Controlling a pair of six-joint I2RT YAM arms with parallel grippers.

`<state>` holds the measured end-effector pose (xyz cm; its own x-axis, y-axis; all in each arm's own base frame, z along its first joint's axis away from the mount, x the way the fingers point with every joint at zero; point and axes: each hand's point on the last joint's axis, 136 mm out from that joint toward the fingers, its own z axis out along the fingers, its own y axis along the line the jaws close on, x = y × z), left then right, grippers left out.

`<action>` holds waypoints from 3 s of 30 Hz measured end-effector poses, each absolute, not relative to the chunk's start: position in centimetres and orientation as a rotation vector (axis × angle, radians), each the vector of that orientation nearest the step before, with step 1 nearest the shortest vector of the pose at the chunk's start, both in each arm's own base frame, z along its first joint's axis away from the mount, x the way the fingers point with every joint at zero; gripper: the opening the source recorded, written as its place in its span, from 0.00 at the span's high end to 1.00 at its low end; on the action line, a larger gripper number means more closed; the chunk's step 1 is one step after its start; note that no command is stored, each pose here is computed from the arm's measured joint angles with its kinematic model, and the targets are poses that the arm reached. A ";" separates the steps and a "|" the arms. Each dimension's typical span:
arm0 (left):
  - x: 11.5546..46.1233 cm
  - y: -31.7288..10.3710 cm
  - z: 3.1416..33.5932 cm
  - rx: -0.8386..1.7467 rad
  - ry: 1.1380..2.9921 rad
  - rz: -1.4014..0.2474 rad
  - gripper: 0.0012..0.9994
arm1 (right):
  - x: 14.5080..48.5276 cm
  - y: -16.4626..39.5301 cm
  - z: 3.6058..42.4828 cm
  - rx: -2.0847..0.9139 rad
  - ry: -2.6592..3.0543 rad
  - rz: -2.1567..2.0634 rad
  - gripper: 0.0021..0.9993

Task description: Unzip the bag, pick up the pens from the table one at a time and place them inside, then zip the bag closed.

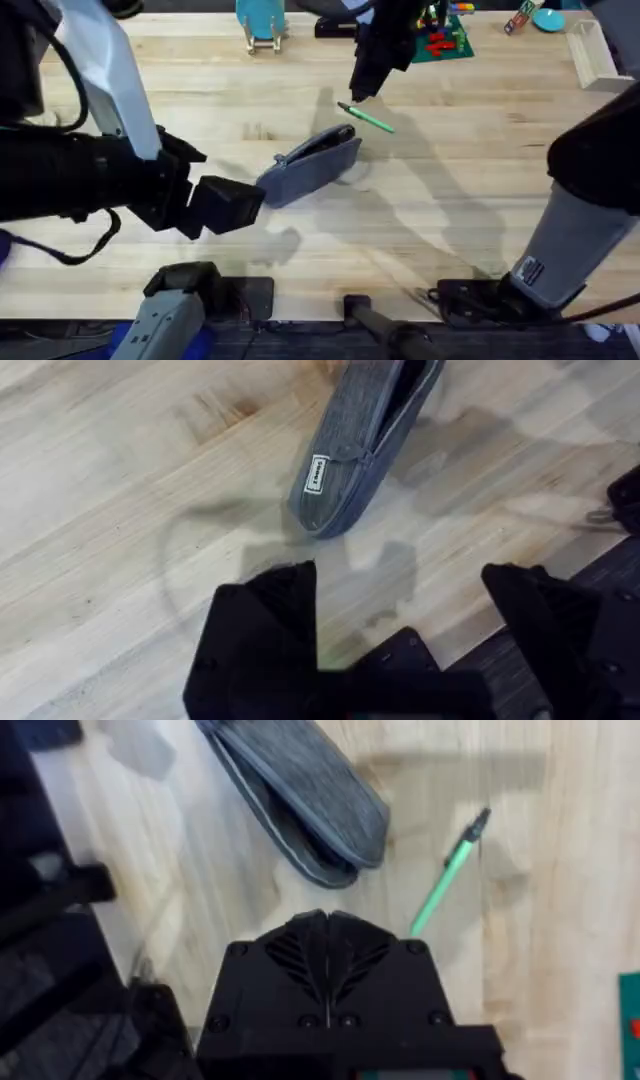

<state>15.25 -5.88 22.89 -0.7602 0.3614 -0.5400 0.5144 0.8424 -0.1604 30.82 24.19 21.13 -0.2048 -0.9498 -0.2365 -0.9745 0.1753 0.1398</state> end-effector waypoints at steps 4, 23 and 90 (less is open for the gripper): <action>15.3 -5.9 22.9 0.643 2.517 -0.411 0.00 | 31.2 24.5 21.1 -2.005 2.231 0.358 0.97; 15.3 -5.9 22.9 0.643 2.517 -0.411 0.00 | 28.5 27.3 22.5 -2.428 1.424 0.587 0.97; 15.3 -5.9 22.9 0.643 2.513 -0.409 0.00 | 26.7 30.0 8.8 -2.604 1.537 0.875 0.97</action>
